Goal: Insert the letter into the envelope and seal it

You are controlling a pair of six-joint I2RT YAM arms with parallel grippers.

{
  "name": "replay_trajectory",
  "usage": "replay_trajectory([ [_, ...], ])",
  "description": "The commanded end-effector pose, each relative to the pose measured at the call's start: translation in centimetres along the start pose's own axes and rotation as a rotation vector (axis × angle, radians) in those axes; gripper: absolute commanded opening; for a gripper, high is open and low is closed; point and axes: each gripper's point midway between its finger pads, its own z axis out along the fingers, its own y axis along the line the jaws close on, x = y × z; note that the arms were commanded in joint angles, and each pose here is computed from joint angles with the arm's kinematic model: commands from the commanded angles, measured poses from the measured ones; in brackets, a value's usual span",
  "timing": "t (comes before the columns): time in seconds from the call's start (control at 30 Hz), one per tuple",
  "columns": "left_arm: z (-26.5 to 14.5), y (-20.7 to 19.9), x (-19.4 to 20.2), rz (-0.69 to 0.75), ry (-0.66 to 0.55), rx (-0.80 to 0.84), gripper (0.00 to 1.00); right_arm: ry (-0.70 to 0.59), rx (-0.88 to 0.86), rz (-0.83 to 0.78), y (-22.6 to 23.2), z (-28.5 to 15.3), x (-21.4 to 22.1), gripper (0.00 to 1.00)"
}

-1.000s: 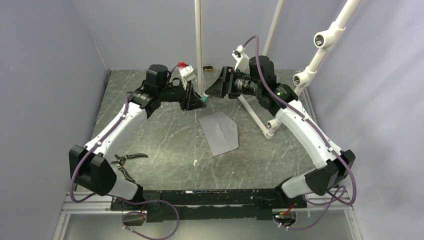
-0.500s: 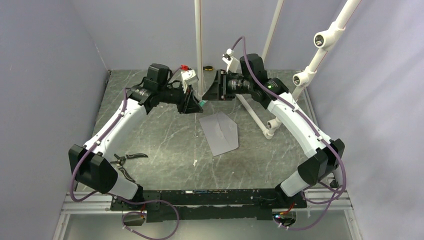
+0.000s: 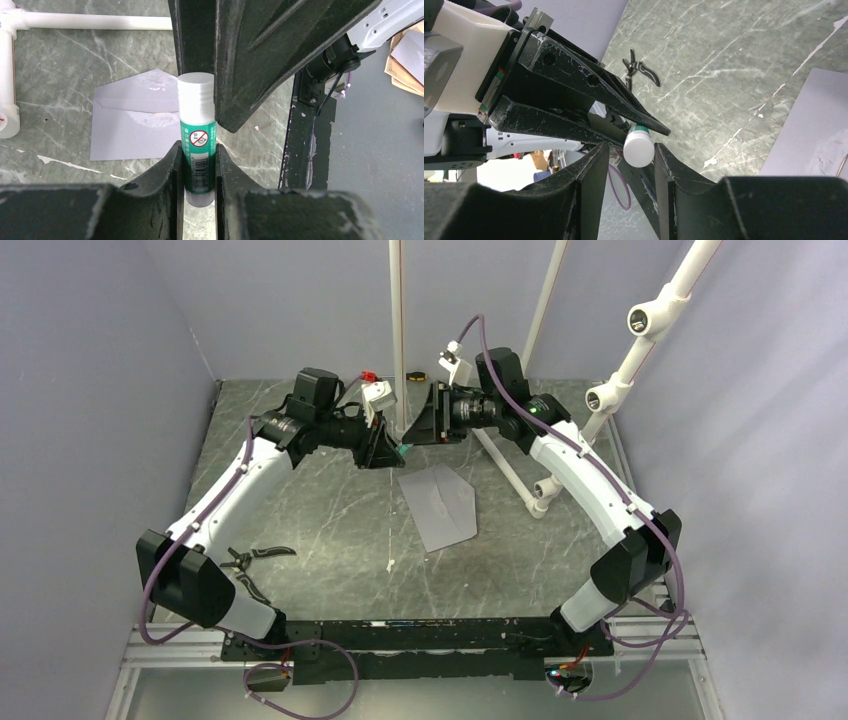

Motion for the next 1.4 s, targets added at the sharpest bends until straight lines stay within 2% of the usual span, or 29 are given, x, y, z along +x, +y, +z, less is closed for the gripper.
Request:
replay_trajectory([
  [0.0,-1.0,-1.3,-2.3,0.101,-0.059,0.013,0.02,-0.025,-0.074,-0.043,2.3,-0.3,-1.1,0.41],
  [0.17,-1.1,-1.4,-2.2,0.105,-0.059,0.013,0.02,-0.048,-0.094,-0.044,3.0,-0.3,-1.7,0.35],
  [0.27,-1.1,-1.5,-2.2,0.11,-0.061,0.018,0.03,-0.052,-0.08,-0.038,2.7,-0.2,-1.9,0.22],
  [0.37,-1.2,-1.7,-1.8,0.106,-0.044,0.023,0.03,-0.066,-0.059,-0.046,2.3,-0.2,-2.1,0.03],
  [0.4,-1.3,-1.7,-1.4,0.101,-0.033,0.023,0.03,-0.077,-0.053,-0.054,2.3,-0.3,-2.3,0.0],
  [0.53,-2.0,-2.4,0.7,0.046,0.011,0.048,0.02,-0.146,-0.074,-0.091,3.2,-0.6,-4.4,0.0],
  [0.67,-3.8,-2.2,2.5,-0.074,-0.071,0.052,0.02,-0.2,-0.148,-0.145,6.0,-1.6,-6.7,0.0],
  [0.77,-4.7,-2.8,2.9,-0.085,-0.096,0.042,0.02,-0.21,-0.168,-0.158,6.6,-2.3,-7.4,0.0],
  [1.03,-4.8,-3.7,4.9,-0.124,-0.054,0.072,0.02,-0.251,-0.234,-0.178,7.9,-3.9,-9.5,0.0],
  [1.37,-5.2,-6.9,4.0,-0.144,-0.102,0.275,0.03,-0.239,-0.282,-0.411,8.2,-4.4,-7.8,0.0],
])
